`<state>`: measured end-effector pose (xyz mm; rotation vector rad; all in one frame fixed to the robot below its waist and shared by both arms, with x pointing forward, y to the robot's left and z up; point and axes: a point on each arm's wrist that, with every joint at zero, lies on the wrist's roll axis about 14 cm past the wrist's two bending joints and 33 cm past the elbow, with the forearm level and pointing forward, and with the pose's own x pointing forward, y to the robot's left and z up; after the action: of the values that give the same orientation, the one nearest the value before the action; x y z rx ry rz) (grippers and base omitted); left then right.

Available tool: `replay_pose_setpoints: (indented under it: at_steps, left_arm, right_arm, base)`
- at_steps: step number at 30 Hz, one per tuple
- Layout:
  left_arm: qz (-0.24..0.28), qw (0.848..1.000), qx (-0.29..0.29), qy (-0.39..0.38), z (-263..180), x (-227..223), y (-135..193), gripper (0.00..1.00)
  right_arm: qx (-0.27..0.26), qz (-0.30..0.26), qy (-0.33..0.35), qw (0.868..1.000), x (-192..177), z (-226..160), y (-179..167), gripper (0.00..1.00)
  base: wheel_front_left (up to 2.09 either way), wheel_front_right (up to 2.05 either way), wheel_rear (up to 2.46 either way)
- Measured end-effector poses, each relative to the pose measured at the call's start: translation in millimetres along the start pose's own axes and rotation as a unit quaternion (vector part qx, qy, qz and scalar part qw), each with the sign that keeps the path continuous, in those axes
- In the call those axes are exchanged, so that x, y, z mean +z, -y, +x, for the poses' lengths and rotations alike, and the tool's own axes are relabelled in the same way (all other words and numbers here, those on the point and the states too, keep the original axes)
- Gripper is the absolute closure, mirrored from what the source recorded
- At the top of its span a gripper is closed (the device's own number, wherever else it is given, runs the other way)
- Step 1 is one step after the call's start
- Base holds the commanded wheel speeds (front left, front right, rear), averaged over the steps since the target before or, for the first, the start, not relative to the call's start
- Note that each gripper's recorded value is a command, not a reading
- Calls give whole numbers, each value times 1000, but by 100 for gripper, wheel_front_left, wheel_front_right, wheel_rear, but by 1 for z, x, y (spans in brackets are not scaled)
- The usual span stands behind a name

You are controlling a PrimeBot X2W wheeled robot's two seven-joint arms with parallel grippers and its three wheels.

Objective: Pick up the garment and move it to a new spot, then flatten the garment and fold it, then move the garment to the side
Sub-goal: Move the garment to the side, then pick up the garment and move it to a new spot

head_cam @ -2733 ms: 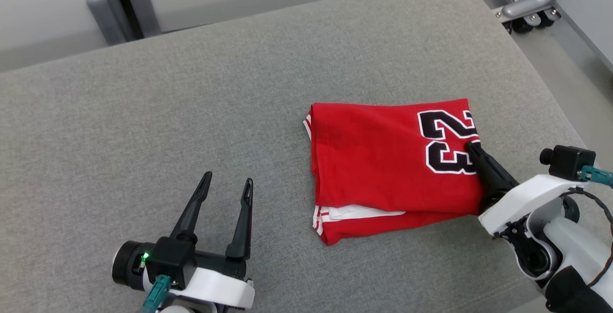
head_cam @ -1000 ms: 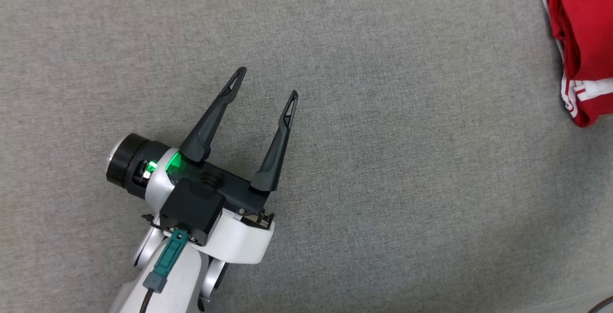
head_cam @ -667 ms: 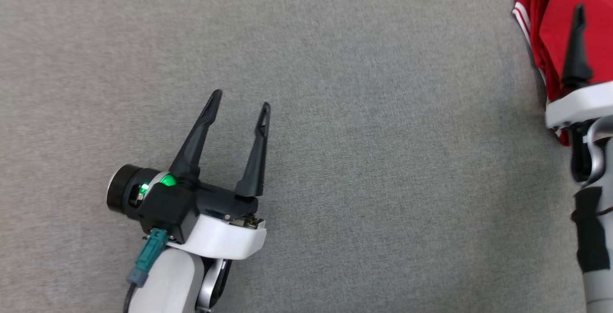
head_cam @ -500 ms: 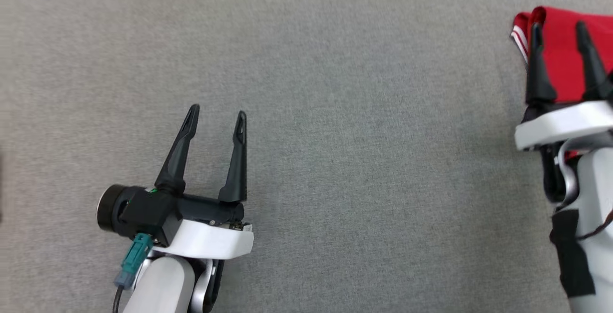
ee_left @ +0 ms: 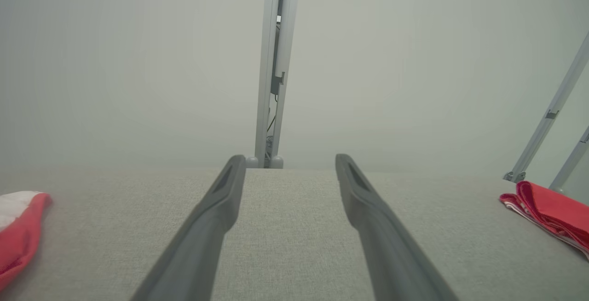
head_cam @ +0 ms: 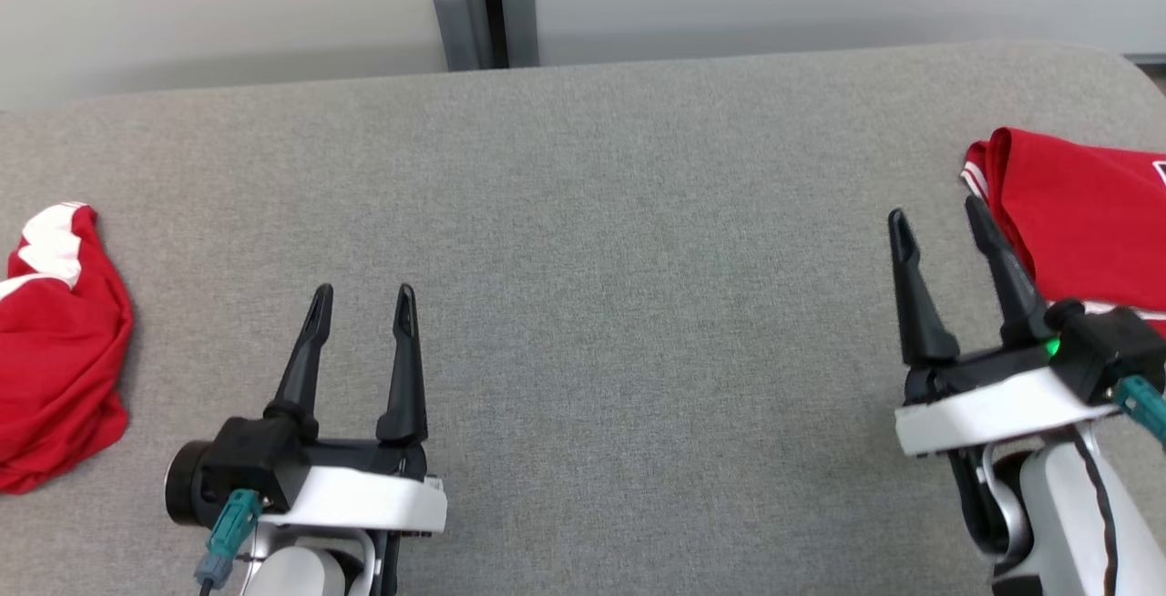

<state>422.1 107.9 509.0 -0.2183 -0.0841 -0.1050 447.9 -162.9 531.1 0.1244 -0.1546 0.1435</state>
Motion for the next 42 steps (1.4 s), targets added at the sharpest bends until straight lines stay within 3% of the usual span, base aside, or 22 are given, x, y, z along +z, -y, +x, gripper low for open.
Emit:
replay_pose_setpoints:
  at_steps: [5, 13, 20, 42]
  left_arm:
    - [1, 1000, 7, -2, -16, 3, -6, 0]
    - [9, 1000, 17, -4, -40, 6, -10, 0]
    - [15, 1000, 23, -3, -57, 9, -12, 0]
    - [24, 999, 19, -22, -78, -1, -12, 0]
  right_arm:
    - [8, 20, 6, 1000, 5, -22, -13, 0]
    - [-33, 21, 0, 999, 5, -59, 6, 0]
    - [-21, 28, -3, 999, 6, -81, -8, 0]
    - [-28, 26, -7, 999, 6, -105, -9, 0]
  base:
    - [0, 0, 0]
    - [0, 0, 0]
    - [0, 0, 0]
    - [0, 0, 0]
